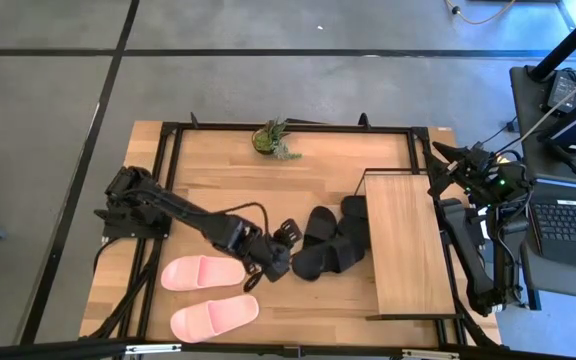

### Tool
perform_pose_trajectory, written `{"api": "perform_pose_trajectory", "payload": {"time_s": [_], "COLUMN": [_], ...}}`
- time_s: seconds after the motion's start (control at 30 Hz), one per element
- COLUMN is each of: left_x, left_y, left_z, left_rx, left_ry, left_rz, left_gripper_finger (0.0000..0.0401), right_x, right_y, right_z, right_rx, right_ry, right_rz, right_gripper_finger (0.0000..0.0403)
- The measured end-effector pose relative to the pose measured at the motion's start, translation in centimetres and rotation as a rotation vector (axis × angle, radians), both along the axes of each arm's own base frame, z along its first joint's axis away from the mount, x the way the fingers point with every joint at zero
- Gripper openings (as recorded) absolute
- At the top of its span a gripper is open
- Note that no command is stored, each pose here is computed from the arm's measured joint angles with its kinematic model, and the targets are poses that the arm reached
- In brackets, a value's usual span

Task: Pick and place slides into the shelf
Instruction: Put the black slides under the shelf

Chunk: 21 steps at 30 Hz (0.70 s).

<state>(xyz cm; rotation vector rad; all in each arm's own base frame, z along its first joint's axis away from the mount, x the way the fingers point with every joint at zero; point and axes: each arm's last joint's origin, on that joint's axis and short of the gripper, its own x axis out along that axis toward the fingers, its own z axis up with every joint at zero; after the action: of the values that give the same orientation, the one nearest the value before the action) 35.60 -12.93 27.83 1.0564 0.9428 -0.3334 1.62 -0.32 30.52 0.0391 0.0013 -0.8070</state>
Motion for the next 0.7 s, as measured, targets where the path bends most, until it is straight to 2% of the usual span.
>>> {"api": "perform_pose_trajectory", "payload": {"time_s": [0.07, 0.13, 0.23, 0.33, 0.47, 0.6, 0.7], "left_x": [0.0, 0.1, 0.2, -0.2, -1.6, -3.1, -4.2], "left_y": [-0.5, -0.9, -1.6, -2.3, -3.3, -4.9, -5.7], "left_z": [0.1, 0.2, 0.4, 0.1, -1.9, -3.5, -4.9], "left_rx": [-0.091, -0.235, -0.433, -0.548, -0.682, -0.905, -1.050], "left_ry": [-0.041, -0.072, -0.087, -0.075, 0.015, 0.069, 0.055], "left_rz": [0.092, 0.195, 0.278, 0.398, 0.553, 0.599, 0.625], "left_gripper_finger": [0.0154, 0.0154, 0.0154, 0.0154, 0.0154, 0.0154, 0.0154], "right_x": [0.0, 0.0, 0.0, 0.0, 0.0, 0.0, 0.0], "right_y": [0.0, 0.0, 0.0, 0.0, 0.0, 0.0, 0.0], "right_z": [0.0, 0.0, 0.0, 0.0, 0.0, 0.0, 0.0], "right_rx": [0.000, 0.001, 0.002, 0.006, 0.007, 0.012, 0.013], "right_ry": [0.000, 0.000, -0.001, -0.004, -0.005, -0.011, -0.013], "right_rz": [0.000, 0.000, 0.000, 0.000, 0.000, 0.000, 0.000], "right_gripper_finger": [0.0188, 0.0188, 0.0188, 0.0188, 0.0188, 0.0188, 0.0188]}}
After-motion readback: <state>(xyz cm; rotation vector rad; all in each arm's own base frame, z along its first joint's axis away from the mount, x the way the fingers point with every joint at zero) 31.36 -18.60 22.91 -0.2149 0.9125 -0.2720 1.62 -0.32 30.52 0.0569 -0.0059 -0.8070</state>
